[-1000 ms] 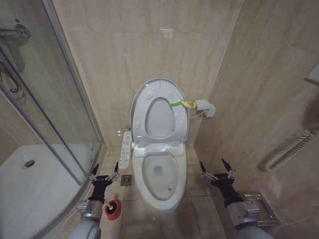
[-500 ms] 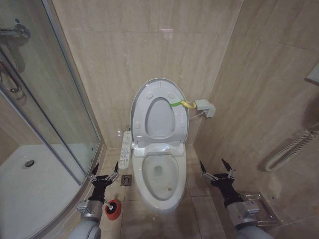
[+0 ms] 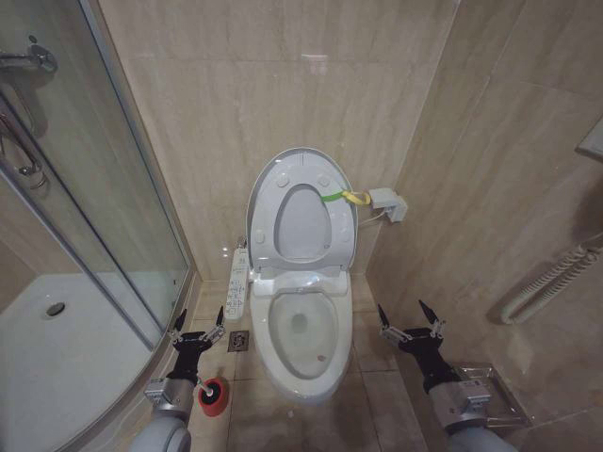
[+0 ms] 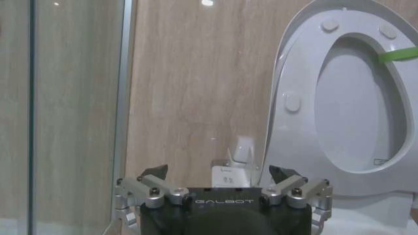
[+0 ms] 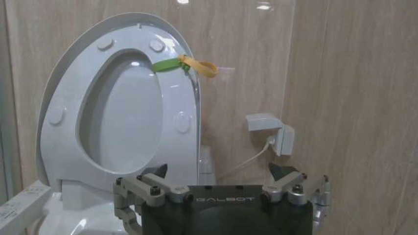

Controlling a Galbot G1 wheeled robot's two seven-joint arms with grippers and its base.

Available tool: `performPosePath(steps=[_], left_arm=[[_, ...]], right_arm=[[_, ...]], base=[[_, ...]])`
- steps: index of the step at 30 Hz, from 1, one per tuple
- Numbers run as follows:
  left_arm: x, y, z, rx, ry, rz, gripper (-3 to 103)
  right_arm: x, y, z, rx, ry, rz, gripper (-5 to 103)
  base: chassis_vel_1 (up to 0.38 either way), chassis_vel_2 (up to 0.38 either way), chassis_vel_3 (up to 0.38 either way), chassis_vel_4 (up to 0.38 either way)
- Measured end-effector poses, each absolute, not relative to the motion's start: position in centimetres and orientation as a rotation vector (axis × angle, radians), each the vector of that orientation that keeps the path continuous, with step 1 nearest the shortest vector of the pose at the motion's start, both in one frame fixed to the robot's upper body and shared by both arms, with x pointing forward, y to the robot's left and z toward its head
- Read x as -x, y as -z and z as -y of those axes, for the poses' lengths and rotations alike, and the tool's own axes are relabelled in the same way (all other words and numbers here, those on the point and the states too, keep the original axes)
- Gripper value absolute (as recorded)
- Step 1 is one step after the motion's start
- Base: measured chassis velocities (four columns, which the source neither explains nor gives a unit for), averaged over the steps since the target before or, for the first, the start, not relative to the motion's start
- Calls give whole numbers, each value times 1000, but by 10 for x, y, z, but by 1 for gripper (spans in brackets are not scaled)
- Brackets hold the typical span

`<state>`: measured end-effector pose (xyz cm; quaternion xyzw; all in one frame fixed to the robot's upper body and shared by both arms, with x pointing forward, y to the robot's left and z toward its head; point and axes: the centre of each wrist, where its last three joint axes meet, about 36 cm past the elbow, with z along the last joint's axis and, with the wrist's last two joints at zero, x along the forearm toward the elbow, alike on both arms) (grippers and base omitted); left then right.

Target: Open the toilet lid, clean the toilet bowl with a toilet brush, close the toilet lid, and flush.

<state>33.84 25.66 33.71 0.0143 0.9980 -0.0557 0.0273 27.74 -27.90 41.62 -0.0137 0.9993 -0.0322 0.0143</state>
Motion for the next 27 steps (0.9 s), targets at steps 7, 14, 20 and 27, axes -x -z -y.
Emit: performPosePath(steps=[7,14,20,27], left_arm=[[-338,-337,-257,-44,172,-3082,100],[-338,-337,-257,-44,172,-3082,100],[-338,-337,-257,-44,172,-3082,100],[-338,-337,-257,-44,172,-3082,100]], right_arm=[[-277,-416,279,43,100,-3111,100],[-277,-416,279,43,100,-3111,100],[-277,-416,279,43,100,-3111,100],[-277,-416,279,43,100,-3111,100]], base=[[0,0,0,0],[0,0,0,0],[0,0,0,0],[0,0,0,0]])
